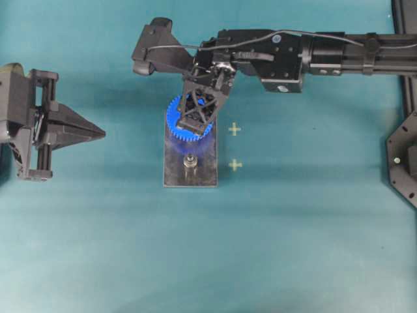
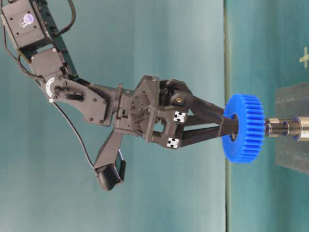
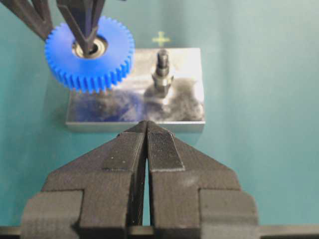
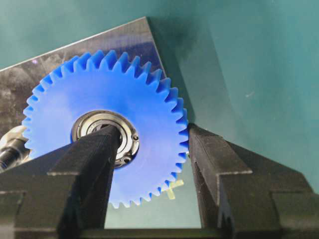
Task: Fit the large gear onto the shaft.
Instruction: 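Align the gear bore with the upper shaft and lower it on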
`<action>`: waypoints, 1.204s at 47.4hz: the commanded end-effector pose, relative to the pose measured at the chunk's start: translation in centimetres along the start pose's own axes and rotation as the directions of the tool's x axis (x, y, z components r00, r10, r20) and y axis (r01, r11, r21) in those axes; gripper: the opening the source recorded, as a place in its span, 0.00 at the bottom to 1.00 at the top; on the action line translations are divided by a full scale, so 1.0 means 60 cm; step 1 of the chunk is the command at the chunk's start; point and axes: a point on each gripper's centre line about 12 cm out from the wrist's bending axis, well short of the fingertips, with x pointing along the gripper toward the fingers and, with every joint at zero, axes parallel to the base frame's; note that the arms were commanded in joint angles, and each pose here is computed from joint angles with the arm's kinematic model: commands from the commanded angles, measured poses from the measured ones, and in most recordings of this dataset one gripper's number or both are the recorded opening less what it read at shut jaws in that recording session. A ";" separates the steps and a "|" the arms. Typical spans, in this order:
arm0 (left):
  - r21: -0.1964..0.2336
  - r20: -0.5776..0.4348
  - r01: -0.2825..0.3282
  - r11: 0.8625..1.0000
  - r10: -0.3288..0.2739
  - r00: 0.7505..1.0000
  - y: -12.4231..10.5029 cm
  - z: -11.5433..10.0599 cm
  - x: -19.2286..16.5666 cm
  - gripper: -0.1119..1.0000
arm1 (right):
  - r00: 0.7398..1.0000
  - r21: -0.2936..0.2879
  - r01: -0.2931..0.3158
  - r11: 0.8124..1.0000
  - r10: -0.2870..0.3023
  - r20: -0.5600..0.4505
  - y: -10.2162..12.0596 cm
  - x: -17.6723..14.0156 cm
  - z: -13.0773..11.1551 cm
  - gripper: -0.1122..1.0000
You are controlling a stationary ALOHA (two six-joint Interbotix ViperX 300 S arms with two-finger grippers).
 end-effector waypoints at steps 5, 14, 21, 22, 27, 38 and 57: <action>0.002 0.020 0.000 1.000 0.000 1.000 0.000 0.007 -0.001 0.10 | 0.999 0.006 -0.008 1.000 0.008 0.034 0.006 -0.024 0.012 0.54; 0.001 0.023 0.000 1.000 0.000 1.000 0.000 0.009 -0.001 0.10 | 1.000 0.005 -0.007 1.000 0.007 0.027 0.007 -0.020 0.011 0.54; 0.000 0.029 -0.001 1.000 0.001 1.000 0.000 0.009 -0.001 0.10 | 1.000 0.004 -0.007 1.000 0.007 0.025 0.007 -0.019 0.011 0.54; 0.001 0.031 0.000 1.000 0.000 1.000 0.000 0.009 -0.001 0.10 | 1.000 0.004 -0.007 1.000 0.007 0.025 0.007 -0.019 0.011 0.54; 0.001 0.037 0.000 1.000 0.000 0.999 0.000 0.010 0.000 0.10 | 1.000 0.002 -0.007 1.000 0.007 0.027 0.006 -0.019 0.012 0.54; 0.000 0.049 -0.002 1.000 0.002 0.999 0.000 0.012 0.001 0.10 | 1.000 0.011 -0.015 1.000 0.014 0.026 0.008 -0.023 0.013 0.54; 0.000 0.064 -0.002 1.000 0.002 0.998 0.000 0.014 0.009 0.10 | 1.000 0.013 -0.010 1.000 0.010 0.005 0.006 -0.020 0.013 0.80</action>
